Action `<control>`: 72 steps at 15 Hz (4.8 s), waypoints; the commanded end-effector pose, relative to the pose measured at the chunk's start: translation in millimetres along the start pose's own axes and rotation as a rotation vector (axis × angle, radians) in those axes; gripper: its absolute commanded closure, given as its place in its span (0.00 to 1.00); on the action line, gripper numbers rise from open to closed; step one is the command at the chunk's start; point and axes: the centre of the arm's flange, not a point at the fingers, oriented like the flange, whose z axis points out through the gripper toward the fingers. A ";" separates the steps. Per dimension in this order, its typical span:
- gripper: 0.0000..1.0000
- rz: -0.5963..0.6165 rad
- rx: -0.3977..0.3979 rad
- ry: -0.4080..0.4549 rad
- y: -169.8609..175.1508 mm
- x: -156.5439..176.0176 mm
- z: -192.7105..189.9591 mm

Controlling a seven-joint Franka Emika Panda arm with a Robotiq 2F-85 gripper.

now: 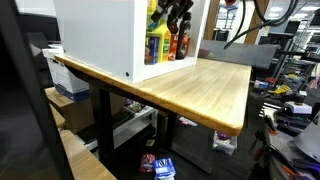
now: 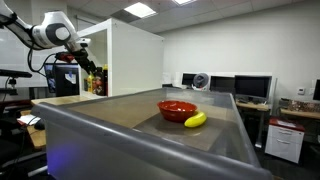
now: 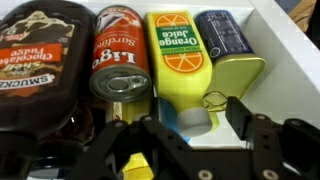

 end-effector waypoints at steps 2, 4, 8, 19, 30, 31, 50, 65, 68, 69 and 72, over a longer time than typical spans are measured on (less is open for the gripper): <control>0.63 -0.009 -0.003 0.007 -1.8 4.7 4.4; 0.73 -0.001 -0.004 0.008 -1.1 4.6 2.8; 0.93 0.007 -0.008 0.026 -1.7 -0.5 -13.1; 0.92 -0.005 -0.141 -0.032 4.1 -23.2 -30.9; 0.92 0.044 -0.176 -0.183 3.7 -40.9 -48.7; 0.92 0.061 -0.184 -0.180 9.2 -40.8 -49.8; 0.92 0.741 -0.422 0.009 177.1 -44.7 -103.4; 0.92 1.270 -0.797 0.163 237.7 -30.2 -109.6; 0.92 1.307 -0.945 0.166 257.2 -21.0 -112.6; 0.92 1.297 -0.975 0.164 258.8 -19.3 -112.1; 0.92 1.285 -1.064 0.163 268.0 -13.1 -111.8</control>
